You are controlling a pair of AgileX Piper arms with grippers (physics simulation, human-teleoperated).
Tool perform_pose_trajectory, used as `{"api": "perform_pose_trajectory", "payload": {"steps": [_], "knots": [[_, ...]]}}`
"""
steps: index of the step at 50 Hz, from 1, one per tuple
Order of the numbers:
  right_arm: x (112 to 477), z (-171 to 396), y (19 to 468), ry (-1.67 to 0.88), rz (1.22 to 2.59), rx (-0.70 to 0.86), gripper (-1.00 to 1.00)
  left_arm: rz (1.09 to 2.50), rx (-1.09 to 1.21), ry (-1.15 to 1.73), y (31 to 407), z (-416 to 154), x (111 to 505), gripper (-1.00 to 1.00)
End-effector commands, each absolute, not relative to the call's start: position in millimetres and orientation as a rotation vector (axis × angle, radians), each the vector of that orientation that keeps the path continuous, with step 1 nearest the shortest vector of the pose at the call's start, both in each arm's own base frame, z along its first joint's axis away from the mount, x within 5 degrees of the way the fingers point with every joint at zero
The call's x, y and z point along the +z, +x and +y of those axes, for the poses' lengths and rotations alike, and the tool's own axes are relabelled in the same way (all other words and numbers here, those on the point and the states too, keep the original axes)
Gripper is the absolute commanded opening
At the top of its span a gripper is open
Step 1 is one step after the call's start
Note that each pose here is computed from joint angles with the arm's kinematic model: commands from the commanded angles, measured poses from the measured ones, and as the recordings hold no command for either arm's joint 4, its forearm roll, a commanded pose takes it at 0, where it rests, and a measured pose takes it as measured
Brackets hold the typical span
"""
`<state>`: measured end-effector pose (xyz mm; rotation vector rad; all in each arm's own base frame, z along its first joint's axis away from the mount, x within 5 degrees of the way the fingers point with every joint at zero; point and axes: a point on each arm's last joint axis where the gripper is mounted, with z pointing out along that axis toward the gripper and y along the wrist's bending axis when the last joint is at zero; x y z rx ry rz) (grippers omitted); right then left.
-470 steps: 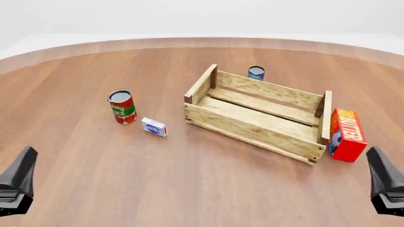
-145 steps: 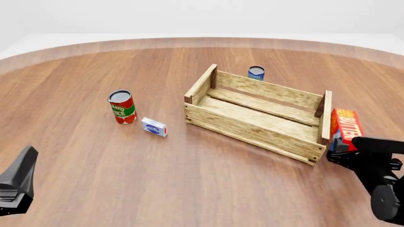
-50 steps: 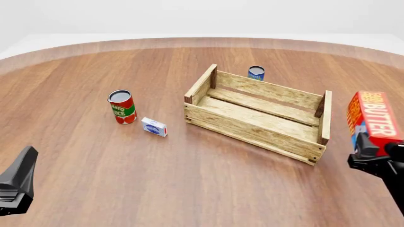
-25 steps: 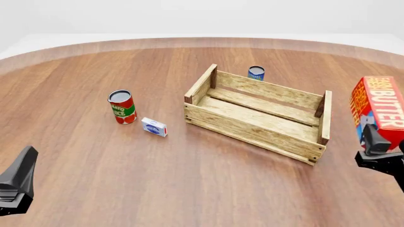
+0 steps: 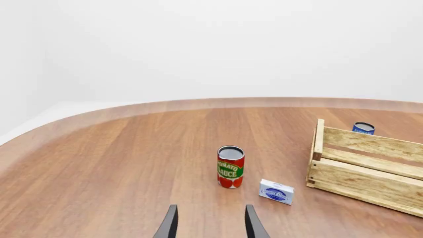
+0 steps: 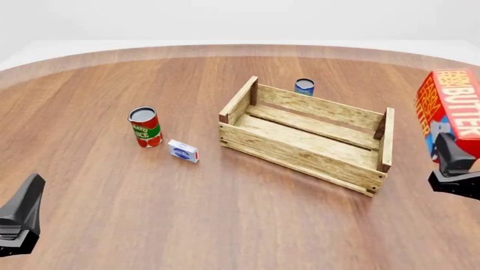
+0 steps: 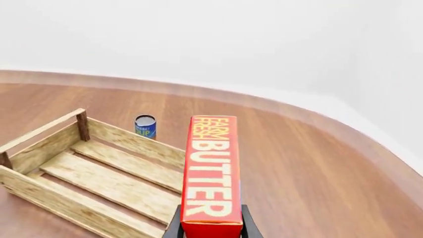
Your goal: Pick up the butter and put it in the tray.
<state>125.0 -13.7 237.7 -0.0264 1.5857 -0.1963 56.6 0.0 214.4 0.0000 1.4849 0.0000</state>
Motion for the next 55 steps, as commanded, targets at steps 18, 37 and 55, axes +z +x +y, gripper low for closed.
{"api": "perform_pose_trajectory", "payload": {"steps": [18, 37, 55], "knots": [[268.4, -3.2, 129.0, -0.097, 1.534, -0.14, -1.0, 1.485, 0.0, 0.0, 56.6, 0.0, 214.4, 1.0], [279.0, 7.6, 145.0, -0.155, 1.535, -0.077, -1.0, 1.485, 0.0, 0.0, 56.6, 0.0, 214.4, 1.0], [280.9, 17.2, 157.9, -0.195, 1.546, -0.027, -1.0, 1.485, 0.0, 0.0, 56.6, 0.0, 214.4, 1.0]]}}
